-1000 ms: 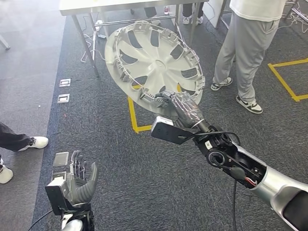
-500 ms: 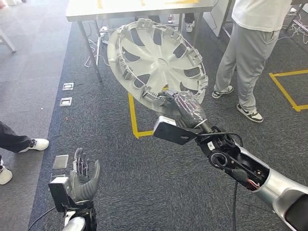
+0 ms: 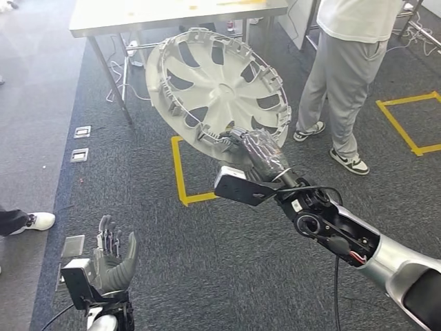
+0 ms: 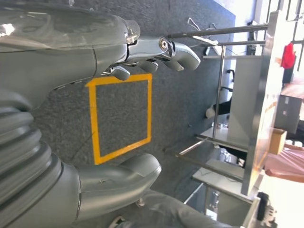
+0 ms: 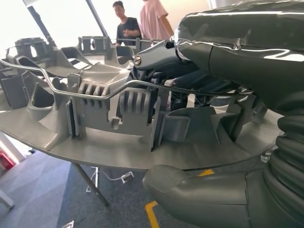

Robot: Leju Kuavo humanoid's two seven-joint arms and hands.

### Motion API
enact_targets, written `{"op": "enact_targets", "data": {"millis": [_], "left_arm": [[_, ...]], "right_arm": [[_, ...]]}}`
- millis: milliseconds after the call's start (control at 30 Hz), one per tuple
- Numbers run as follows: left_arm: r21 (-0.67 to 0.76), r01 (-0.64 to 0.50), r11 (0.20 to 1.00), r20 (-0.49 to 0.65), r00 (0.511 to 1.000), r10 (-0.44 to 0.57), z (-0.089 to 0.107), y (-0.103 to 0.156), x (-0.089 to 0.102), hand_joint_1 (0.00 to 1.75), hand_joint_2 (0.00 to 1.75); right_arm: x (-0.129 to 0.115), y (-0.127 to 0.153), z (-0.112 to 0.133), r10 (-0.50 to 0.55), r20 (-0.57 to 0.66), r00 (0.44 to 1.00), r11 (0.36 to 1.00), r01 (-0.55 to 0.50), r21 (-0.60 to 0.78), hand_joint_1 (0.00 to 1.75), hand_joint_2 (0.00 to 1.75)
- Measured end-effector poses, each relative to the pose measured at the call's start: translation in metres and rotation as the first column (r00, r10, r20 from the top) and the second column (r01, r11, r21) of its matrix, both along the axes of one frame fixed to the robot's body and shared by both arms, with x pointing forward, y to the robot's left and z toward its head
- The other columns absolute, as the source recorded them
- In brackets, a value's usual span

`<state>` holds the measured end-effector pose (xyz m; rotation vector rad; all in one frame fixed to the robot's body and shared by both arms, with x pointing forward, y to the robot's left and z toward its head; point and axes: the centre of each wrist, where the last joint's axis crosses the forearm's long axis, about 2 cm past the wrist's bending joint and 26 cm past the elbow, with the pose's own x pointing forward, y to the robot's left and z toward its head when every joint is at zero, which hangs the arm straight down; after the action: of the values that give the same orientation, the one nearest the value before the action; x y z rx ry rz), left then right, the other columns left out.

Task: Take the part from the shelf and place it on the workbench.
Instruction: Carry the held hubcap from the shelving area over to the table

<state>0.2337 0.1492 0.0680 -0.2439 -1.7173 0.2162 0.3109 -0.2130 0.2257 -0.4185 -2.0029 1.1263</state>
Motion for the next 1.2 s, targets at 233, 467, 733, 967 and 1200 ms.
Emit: {"op": "enact_targets", "data": {"millis": [233, 467, 733, 967, 1200], "left_arm": [[-0.002, 0.001, 1.000, 0.003, 1.000, -0.001, 0.0006, -0.0006, 0.0006, 0.00, 1.75], [-0.001, 0.001, 1.000, -0.010, 1.000, -0.001, -0.0024, -0.0005, -0.0033, 0.00, 1.75], [0.001, 0.000, 1.000, 0.002, 1.000, 0.000, 0.0001, -0.0007, -0.0001, 0.00, 1.75], [0.006, -0.003, 1.000, -0.004, 1.000, 0.003, -0.0020, 0.0006, -0.0018, 0.00, 1.75], [0.006, -0.002, 1.000, -0.002, 1.000, 0.002, -0.0019, 0.0009, -0.0016, 0.00, 1.75]], "right_arm": [[0.0007, 0.0001, 0.0008, 0.001, 0.005, 1.000, 1.000, -0.001, 0.001, 1.75, 1.75], [-0.0002, -0.0001, -0.0022, 0.007, -0.004, 1.000, 1.000, -0.007, 0.005, 1.75, 1.75], [0.0020, 0.0001, 0.0002, 0.009, 0.003, 1.000, 1.000, -0.009, 0.015, 1.75, 1.75], [0.0019, 0.0002, -0.0029, 0.009, -0.006, 1.000, 1.000, -0.009, 0.011, 1.75, 1.75], [0.0036, 0.0001, -0.0008, 0.007, 0.005, 1.000, 1.000, -0.007, 0.020, 1.75, 1.75]]}}
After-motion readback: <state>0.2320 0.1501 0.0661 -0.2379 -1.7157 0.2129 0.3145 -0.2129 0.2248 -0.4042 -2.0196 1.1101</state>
